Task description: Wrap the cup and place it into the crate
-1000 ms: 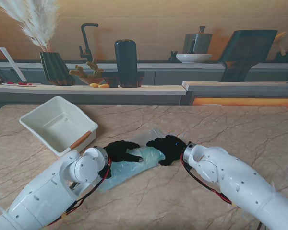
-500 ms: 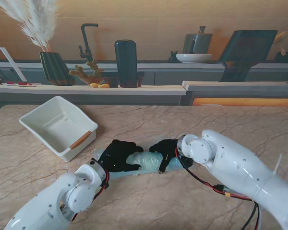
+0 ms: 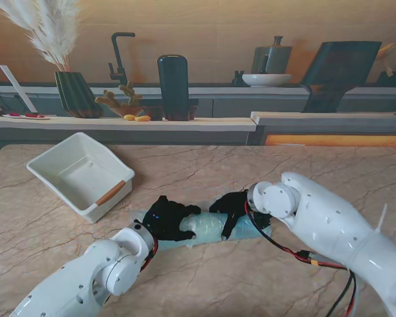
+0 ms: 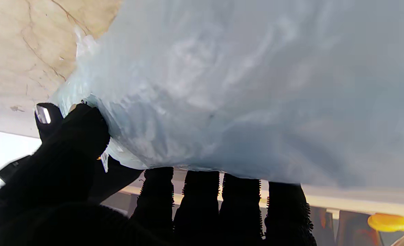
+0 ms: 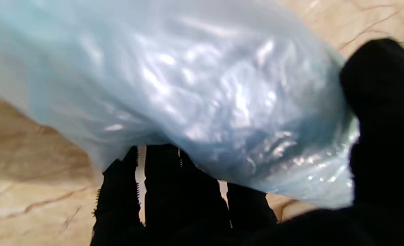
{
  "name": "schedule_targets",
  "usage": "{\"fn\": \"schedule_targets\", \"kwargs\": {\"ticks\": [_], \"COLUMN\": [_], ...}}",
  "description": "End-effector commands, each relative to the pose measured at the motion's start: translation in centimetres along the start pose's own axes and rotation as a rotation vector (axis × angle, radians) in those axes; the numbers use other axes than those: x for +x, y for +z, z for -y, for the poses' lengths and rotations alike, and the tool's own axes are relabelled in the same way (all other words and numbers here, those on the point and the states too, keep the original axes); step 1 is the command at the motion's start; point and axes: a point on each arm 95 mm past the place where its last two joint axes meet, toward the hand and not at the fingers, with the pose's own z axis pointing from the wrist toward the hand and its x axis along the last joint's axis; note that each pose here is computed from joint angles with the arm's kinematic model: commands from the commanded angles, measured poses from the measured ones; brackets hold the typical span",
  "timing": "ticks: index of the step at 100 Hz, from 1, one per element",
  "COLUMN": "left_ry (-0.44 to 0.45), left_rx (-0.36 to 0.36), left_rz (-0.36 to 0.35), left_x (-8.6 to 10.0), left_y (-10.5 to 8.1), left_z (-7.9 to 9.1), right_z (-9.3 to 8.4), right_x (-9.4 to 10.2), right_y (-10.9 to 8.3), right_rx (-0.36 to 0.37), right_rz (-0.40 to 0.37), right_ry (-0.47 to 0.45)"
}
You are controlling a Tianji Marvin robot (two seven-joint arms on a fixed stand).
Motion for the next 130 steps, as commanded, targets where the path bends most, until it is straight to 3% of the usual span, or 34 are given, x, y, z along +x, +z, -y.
{"fn": "schedule_targets", "kwargs": {"ticks": [1,15,25,43,58,76,92,99,109,118,130], "left_ry": [-0.015,-0.095,-0.194,-0.318,-0.42,-0.573,-0.645,-0.691,-0.756,-0.769,-0.797], "left_rx": [-0.103,-0.138,-0.173,-0.224,-0.251,-0.3,-0.317,-0.38,-0.454,-0.445,-0.359], "left_rz": [0.042,0.092,0.13,0.185,0.225,0.279,0.309,0.306,0.283,0.272,0.263], "left_x": [-1.1,-1.8,-2.1,-2.9,-3.4,-4.0,-4.5,-4.7,-5.0,-5.0,-4.9], "left_y": [-0.3,0.2,0.5,1.2,1.7,2.2,2.6,2.5,2.3,2.2,1.8], "left_z": [-3.0,-3.6,-3.8,-4.1,-4.2,-4.1,-4.1,-3.8,-3.2,-2.7,-1.8], "right_z": [3.6,3.7,3.6,3.9,4.6,6.0,7.3,7.4,7.1,6.7,6.1], "right_x": [-0.7,-0.6,-0.4,0.2,0.7,0.5,0.4,0.3,0.1,0.1,0.1], "right_y": [0.1,-1.1,-2.0,-3.9,-5.1,-5.1,-2.8,-1.6,0.0,1.1,1.8], "right_rx": [0.023,-0.145,-0.307,-0.559,-0.666,-0.646,-0.583,-0.553,-0.49,-0.457,-0.423], "right_rz": [0.015,0.013,0.001,-0.035,-0.075,-0.054,0.051,0.099,0.098,0.09,0.087], "right_ry": [0.045,0.03,0.018,-0.079,-0.201,-0.361,-0.459,-0.489,-0.488,-0.472,-0.435]}}
